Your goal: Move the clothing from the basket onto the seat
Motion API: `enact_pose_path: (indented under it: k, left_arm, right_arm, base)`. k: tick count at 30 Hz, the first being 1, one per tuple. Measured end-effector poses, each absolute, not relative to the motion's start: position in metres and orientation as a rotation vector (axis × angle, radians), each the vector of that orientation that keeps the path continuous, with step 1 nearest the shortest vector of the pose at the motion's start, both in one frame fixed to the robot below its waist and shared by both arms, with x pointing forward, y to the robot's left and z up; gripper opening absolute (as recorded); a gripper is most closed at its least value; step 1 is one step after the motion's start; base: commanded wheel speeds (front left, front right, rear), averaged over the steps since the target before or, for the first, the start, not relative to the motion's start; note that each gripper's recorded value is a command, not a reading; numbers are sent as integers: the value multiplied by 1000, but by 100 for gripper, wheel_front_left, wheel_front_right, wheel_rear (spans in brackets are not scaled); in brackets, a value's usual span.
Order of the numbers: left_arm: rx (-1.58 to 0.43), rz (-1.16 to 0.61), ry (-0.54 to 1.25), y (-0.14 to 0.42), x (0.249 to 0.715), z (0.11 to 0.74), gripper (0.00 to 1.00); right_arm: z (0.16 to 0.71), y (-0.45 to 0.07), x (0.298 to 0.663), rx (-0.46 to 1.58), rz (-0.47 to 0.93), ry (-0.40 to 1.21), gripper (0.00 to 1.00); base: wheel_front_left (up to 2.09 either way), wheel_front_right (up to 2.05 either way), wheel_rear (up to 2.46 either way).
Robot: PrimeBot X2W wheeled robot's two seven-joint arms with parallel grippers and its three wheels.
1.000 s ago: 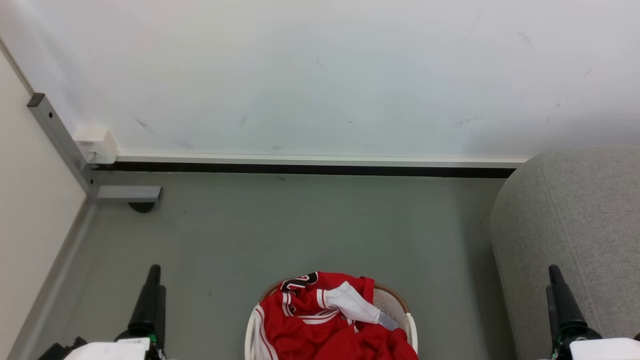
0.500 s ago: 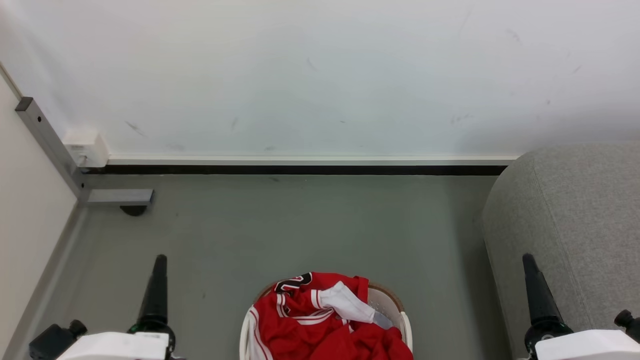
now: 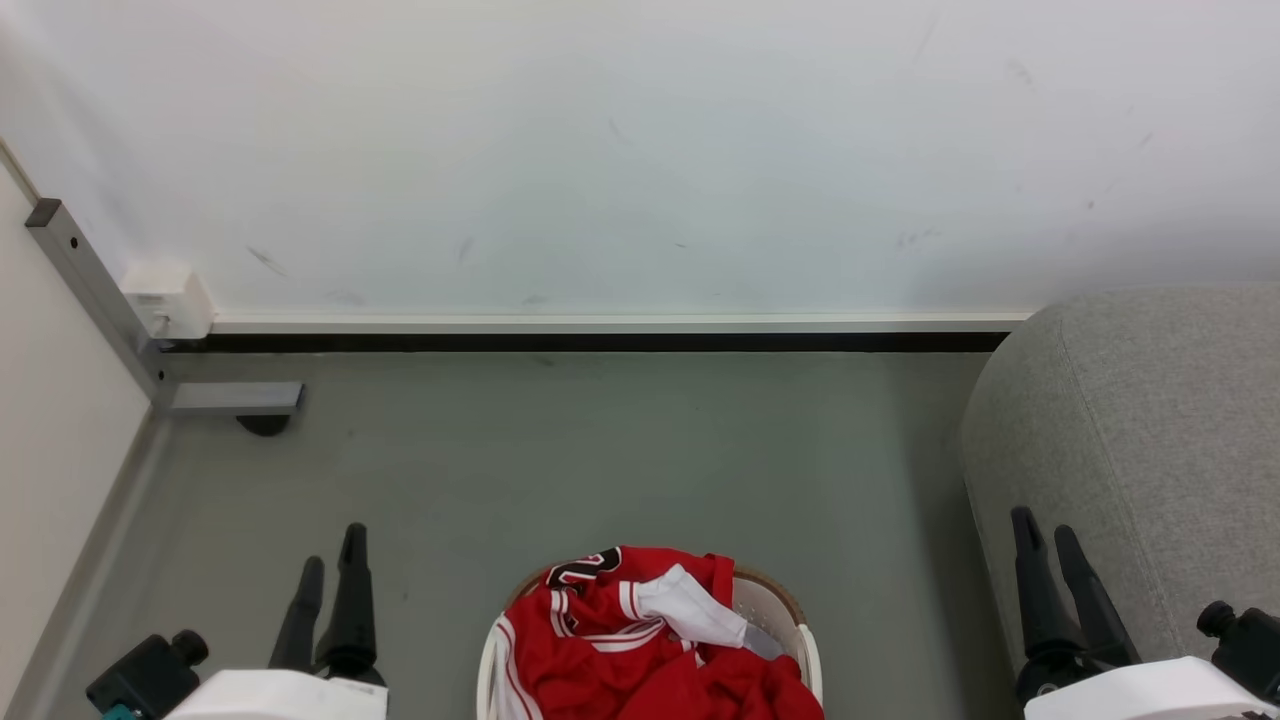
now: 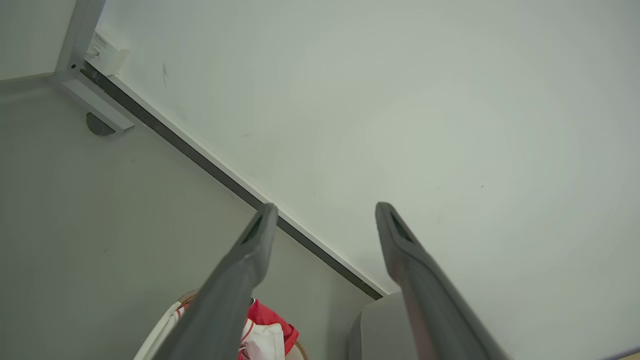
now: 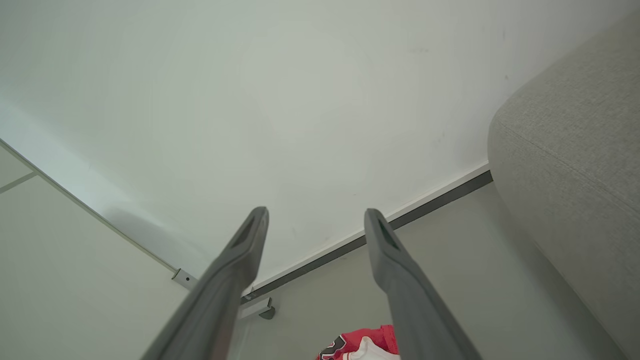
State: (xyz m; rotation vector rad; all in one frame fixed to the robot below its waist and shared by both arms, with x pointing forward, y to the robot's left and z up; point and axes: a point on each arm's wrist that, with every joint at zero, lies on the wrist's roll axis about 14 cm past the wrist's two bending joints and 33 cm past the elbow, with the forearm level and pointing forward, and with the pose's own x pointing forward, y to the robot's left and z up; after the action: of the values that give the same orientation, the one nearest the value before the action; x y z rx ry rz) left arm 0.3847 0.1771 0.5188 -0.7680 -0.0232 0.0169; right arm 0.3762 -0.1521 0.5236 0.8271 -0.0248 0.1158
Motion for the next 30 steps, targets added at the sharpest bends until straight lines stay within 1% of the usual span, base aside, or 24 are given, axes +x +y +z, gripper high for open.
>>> enact_pose_path:
  k: [9, 30]
  left_arm:
    - [-642, 18, -35, 175, 383, 520, 100]
    - [-422, -7, -98, 166, 383, 533, 100]
  right_arm:
    - [516, -146, 374, 707, 126, -12, 100]
    - [526, -138, 369, 519, 160, -68, 100]
  base:
    - [0, 0, 0]
    - [0, 0, 0]
